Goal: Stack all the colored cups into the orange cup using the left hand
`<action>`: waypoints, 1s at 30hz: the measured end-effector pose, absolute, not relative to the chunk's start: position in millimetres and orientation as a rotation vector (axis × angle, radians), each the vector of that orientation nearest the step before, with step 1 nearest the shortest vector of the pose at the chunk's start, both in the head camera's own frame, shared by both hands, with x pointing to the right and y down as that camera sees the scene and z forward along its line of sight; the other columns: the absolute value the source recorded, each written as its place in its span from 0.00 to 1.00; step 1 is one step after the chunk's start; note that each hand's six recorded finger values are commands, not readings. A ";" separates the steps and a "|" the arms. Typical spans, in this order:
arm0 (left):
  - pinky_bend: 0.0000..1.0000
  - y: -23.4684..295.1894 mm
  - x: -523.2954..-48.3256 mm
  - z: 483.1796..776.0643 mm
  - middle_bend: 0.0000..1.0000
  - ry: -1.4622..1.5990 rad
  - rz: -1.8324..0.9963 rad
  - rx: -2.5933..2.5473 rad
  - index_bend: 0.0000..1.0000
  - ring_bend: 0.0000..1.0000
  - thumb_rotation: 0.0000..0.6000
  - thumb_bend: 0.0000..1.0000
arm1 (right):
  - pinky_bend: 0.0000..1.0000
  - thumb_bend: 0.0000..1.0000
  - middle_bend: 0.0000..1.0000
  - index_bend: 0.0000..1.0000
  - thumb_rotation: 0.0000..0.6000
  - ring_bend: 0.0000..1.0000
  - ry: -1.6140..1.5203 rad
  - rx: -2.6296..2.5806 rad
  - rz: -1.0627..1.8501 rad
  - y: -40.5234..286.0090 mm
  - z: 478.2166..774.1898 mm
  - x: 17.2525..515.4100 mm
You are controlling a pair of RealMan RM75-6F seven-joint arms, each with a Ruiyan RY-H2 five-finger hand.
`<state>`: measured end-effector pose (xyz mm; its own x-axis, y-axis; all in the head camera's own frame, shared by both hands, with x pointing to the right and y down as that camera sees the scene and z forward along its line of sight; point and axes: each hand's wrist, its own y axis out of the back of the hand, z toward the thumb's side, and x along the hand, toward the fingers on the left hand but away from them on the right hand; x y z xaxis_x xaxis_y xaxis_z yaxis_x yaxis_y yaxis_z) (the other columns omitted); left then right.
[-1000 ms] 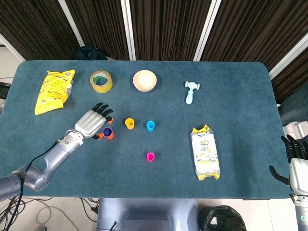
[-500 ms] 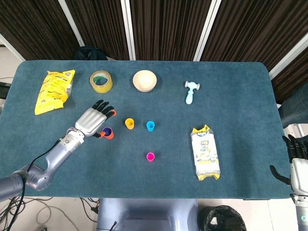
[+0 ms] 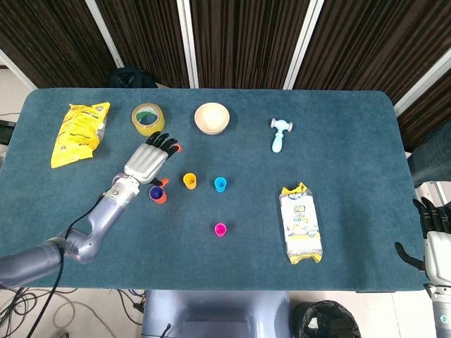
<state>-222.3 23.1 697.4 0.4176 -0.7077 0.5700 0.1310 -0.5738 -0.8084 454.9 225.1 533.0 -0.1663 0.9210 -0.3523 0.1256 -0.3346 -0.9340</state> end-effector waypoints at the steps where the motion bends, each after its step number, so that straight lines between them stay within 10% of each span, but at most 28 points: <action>1: 0.00 23.0 -218.5 700.6 0.12 0.492 -1.266 -1.840 0.23 0.00 1.00 0.17 | 0.04 0.32 0.08 0.10 1.00 0.12 -1.236 -1.448 1.569 225.0 532.8 455.2; 30: 0.00 42.8 -169.3 748.5 0.15 0.400 -1.277 -1.856 0.40 0.00 1.00 0.23 | 0.04 0.32 0.08 0.10 1.00 0.12 -1.268 -1.438 1.567 223.1 528.3 460.4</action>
<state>-169.3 42.8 748.5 0.4332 -0.6556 0.6185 0.1856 -0.6067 -0.7730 460.4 223.1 528.3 -0.1839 0.9221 -0.3405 0.1412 -0.3180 -0.9375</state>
